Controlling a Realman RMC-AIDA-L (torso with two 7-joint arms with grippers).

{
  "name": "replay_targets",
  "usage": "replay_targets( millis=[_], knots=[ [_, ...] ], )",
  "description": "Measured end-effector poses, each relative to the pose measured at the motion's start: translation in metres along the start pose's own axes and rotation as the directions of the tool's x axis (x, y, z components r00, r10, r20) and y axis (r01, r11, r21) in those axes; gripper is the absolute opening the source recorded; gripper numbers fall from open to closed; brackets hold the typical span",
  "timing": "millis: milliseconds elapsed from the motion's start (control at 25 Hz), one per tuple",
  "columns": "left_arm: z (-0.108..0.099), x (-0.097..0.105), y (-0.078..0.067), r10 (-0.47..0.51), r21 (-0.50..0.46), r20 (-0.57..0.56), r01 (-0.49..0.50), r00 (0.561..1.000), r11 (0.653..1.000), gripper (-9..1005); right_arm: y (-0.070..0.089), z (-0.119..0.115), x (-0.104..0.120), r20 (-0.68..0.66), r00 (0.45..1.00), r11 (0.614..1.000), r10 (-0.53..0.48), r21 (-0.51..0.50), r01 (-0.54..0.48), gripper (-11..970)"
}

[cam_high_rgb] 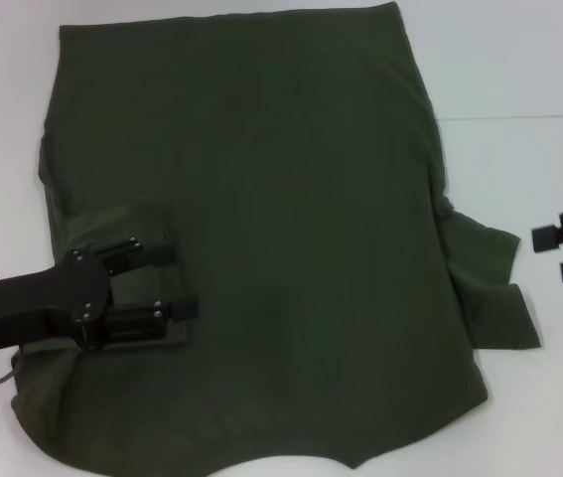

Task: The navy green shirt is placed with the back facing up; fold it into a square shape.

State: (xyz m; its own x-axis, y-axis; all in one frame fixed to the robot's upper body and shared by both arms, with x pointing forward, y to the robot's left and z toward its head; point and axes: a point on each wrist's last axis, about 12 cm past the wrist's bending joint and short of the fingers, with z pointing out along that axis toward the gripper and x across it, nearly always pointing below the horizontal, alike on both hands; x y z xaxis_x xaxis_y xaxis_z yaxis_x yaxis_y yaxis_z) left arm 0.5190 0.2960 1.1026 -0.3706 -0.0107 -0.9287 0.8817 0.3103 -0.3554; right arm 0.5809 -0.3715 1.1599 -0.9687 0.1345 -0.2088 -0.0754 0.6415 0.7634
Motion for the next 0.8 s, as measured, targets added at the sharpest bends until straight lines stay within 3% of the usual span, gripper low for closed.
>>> replay_targets(
  millis=[360, 800],
  knots=[
    [0.002, 0.004, 0.0, 0.002, -0.017, 0.004, -0.002, 1.0, 1.0, 908, -0.016, -0.005, 0.001, -0.002, 0.999, 0.99, 0.034, 0.136, -0.033, 909],
    [0.002, 0.007, 0.0, 0.017, -0.034, 0.007, -0.016, 1.0, 0.999, 908, -0.021, 0.027, 0.001, 0.021, 1.0, 0.991, 0.012, 0.134, -0.014, 910]
  ],
)
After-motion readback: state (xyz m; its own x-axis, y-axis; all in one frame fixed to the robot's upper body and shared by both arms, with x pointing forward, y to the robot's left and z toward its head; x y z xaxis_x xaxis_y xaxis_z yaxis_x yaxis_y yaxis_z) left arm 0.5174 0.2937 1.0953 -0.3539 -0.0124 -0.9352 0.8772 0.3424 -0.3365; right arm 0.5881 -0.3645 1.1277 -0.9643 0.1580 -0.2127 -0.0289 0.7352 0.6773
